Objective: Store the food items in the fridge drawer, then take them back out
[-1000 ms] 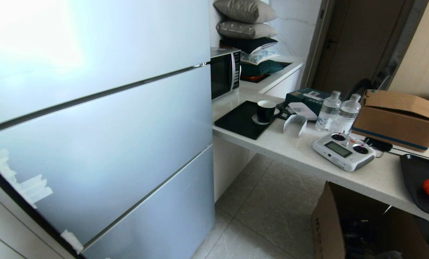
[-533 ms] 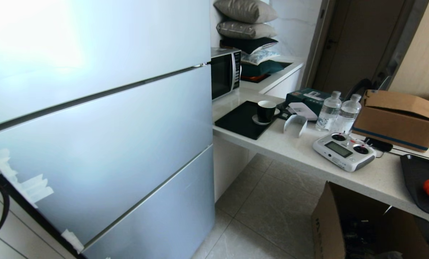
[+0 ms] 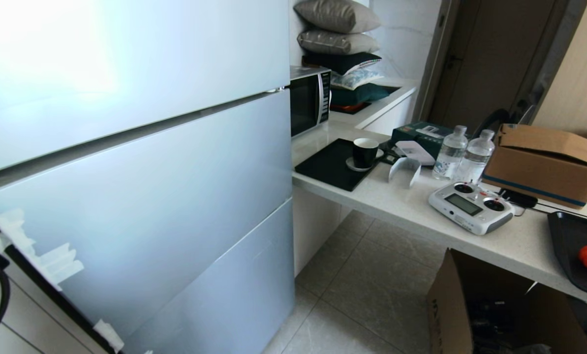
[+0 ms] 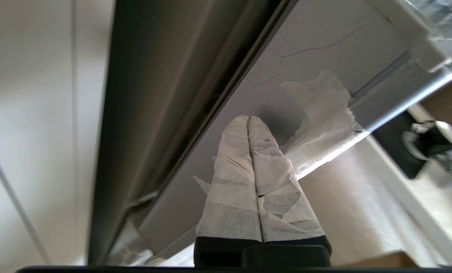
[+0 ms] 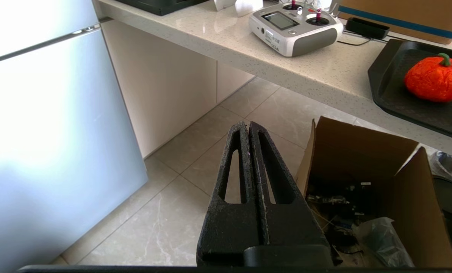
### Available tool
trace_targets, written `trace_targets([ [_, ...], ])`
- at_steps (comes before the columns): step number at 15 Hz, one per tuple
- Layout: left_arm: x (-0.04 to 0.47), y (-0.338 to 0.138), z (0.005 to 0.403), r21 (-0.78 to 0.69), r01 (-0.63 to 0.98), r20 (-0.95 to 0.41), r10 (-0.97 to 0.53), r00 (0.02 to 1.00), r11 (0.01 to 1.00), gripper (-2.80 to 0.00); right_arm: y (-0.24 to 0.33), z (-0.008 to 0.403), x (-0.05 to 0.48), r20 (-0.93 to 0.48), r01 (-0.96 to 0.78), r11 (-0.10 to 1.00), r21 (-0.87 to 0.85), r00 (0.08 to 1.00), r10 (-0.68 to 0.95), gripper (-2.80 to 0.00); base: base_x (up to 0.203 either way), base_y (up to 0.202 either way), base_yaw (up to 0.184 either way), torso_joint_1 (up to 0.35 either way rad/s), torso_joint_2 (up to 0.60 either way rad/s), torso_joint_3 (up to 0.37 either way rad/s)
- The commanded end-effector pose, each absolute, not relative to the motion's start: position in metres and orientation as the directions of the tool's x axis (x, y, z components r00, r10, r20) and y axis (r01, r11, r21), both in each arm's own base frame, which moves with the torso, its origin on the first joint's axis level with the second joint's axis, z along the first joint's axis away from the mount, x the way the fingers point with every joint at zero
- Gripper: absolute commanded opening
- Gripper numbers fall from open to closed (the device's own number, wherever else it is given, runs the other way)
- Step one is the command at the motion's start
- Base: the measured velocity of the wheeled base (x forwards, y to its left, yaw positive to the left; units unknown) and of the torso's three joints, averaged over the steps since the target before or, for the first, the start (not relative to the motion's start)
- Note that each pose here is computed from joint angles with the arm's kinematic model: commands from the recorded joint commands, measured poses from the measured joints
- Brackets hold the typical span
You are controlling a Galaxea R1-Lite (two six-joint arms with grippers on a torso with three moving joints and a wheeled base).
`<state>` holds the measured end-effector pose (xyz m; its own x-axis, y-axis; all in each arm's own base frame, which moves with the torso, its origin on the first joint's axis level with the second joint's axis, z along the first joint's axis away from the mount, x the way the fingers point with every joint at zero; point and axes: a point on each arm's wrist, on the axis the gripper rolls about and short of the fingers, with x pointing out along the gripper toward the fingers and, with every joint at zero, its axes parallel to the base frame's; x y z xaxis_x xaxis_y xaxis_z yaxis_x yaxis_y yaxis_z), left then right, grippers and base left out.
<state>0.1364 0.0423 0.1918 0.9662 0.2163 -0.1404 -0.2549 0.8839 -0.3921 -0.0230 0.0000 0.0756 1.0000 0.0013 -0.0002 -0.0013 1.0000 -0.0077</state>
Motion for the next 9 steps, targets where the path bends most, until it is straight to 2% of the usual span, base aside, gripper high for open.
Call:
trace_targets([
  [1, 0.133, 0.041, 0.191, -0.4, -0.24, -0.132, 0.203, 0.97, 0.885, -2.8, 0.0, 0.076, -0.023, 0.0, -0.002, 1.0, -0.008, 1.0, 0.002, -2.8, 0.0, 0.0, 0.0, 0.0, 0.0, 0.0],
  [9, 0.101, 0.025, 0.185, -0.395, -0.166, -0.073, 0.149, 0.986, 0.904, -2.8, 0.0, 0.076, -0.023, 0.0, -0.002, 1.0, -0.008, 1.0, 0.002, -2.8, 0.0, 0.0, 0.0, 0.0, 0.0, 0.0],
])
